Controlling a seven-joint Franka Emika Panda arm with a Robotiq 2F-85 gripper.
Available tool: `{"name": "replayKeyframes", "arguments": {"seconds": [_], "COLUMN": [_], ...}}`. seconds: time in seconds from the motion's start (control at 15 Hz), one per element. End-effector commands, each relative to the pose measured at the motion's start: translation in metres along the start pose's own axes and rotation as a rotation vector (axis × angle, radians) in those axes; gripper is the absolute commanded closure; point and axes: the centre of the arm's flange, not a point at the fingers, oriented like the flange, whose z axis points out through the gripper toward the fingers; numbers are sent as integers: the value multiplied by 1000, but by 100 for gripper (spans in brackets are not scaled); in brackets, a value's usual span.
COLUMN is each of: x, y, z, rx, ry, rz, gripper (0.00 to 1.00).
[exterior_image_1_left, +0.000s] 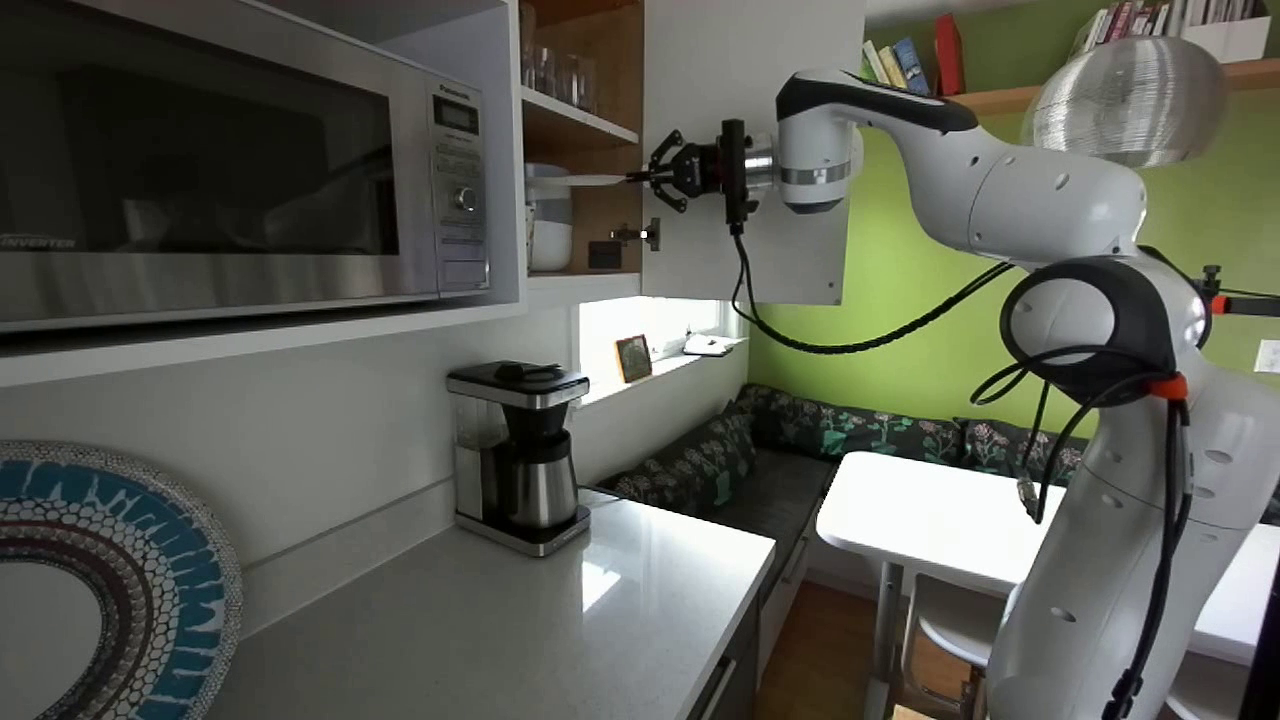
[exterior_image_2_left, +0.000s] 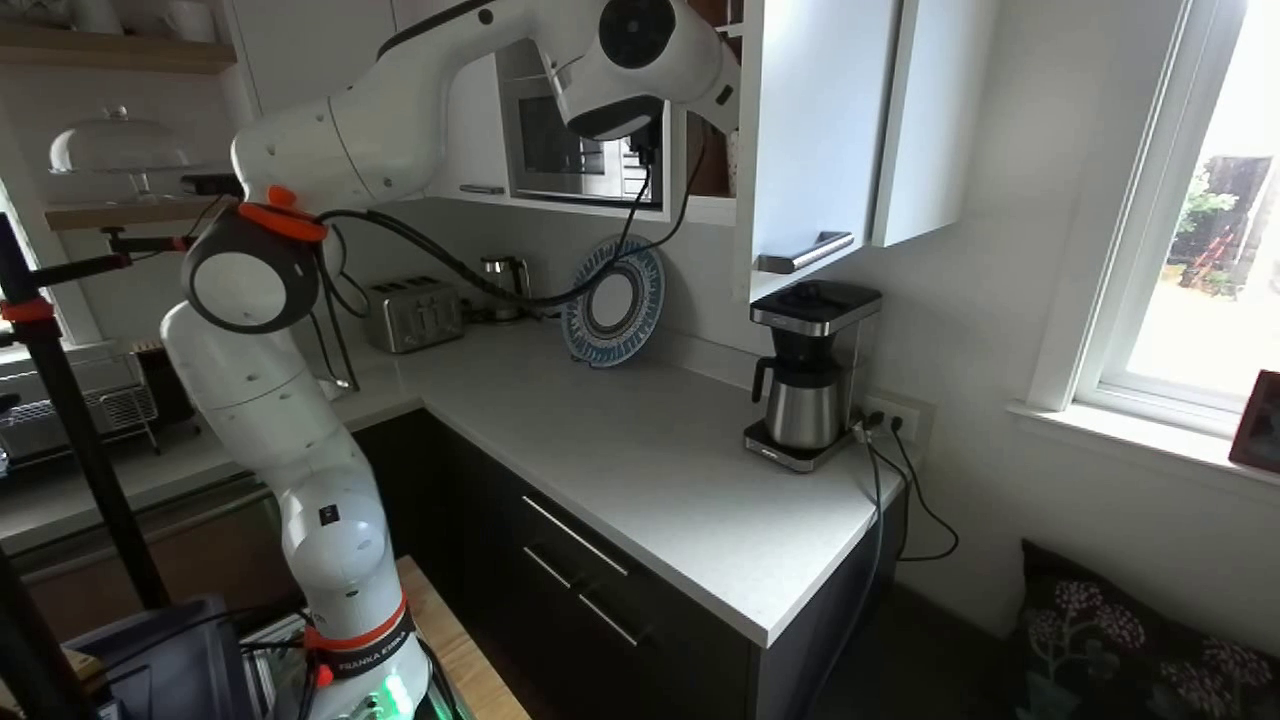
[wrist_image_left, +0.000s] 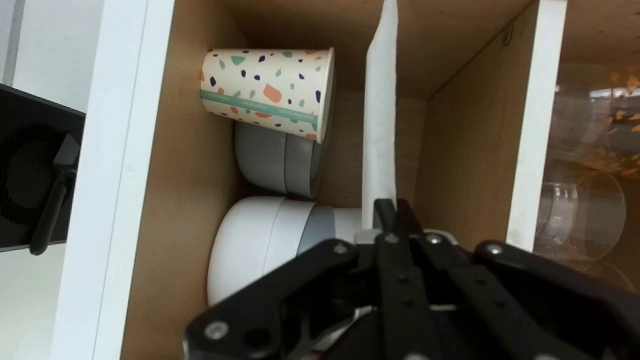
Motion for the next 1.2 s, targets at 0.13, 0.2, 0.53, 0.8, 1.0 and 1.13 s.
{"name": "replayKeyframes", "arguments": {"seconds": [0.13, 0.2, 0.53, 0.8, 1.0, 1.13], "x": [15, 16, 24, 26, 26, 27], "y": [-4, -3, -3, -4, -3, -3], "z": [32, 38, 63, 79, 90, 96], "rx": [-22, -30, -11, -21, -29, -29], "ry": [6, 4, -32, -38, -46, -47], "rz": [57, 64, 84, 108, 113, 116], "gripper": [100, 100, 100, 100, 100, 100]}}
